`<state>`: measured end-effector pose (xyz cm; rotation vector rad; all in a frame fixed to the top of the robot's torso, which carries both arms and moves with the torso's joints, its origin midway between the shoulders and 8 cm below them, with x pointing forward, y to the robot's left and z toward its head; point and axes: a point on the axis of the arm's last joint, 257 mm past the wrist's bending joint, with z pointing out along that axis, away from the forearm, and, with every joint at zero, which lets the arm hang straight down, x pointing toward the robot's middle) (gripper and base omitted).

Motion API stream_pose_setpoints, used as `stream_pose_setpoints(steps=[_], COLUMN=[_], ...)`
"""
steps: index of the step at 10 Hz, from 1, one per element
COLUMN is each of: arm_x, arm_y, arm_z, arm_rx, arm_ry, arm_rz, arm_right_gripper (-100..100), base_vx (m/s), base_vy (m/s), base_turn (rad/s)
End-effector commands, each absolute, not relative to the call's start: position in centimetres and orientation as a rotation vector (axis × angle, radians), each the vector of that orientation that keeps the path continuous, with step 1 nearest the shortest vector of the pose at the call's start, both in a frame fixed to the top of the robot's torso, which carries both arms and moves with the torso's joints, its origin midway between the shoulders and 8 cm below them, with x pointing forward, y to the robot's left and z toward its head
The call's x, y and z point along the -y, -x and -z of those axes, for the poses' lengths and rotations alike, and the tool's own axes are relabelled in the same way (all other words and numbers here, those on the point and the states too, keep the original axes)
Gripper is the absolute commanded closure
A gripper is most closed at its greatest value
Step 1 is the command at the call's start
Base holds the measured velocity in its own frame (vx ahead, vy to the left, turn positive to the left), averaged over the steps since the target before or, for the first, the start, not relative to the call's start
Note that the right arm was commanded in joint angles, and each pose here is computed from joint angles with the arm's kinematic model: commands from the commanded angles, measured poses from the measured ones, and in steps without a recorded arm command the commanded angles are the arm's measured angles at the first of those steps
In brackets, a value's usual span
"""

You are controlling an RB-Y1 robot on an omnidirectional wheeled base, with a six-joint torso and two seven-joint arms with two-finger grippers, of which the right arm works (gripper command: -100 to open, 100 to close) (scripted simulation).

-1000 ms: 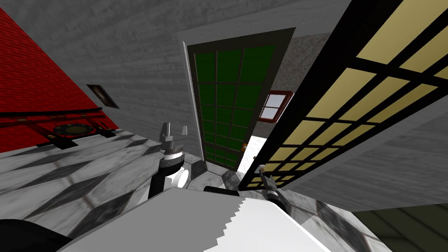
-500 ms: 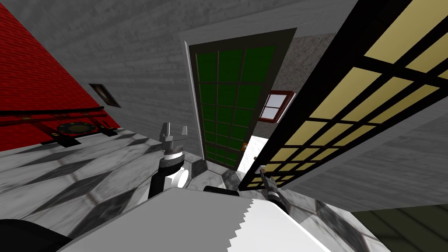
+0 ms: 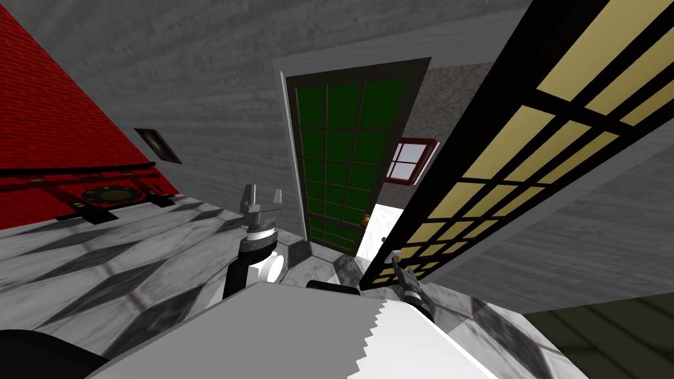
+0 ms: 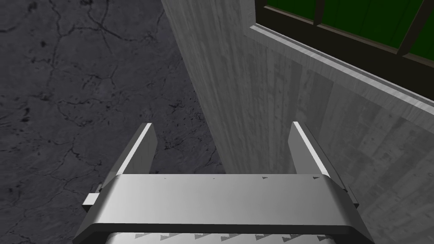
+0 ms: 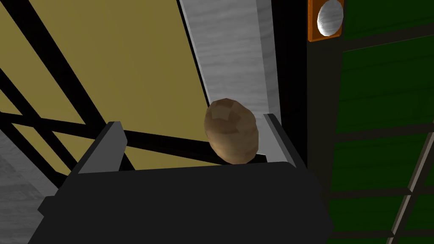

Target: Pull the door open

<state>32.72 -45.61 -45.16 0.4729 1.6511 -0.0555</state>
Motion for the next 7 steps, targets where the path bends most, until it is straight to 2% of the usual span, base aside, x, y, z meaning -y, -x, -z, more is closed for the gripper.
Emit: stream_pose_setpoints(steps=[1, 7], arm_x=[48.0, 48.7], arm_y=[-31.8, -30.7], arm_z=[45.4, 45.6], arm_rx=[-1.665, -1.643], arm_ry=[-0.498, -0.569], arm_rz=[0.098, 0.06], arm_right_gripper=[100, 100], base_vx=[-0.001, -0.042], base_vy=[0.01, -0.012], base_turn=[-0.023, 0.013])
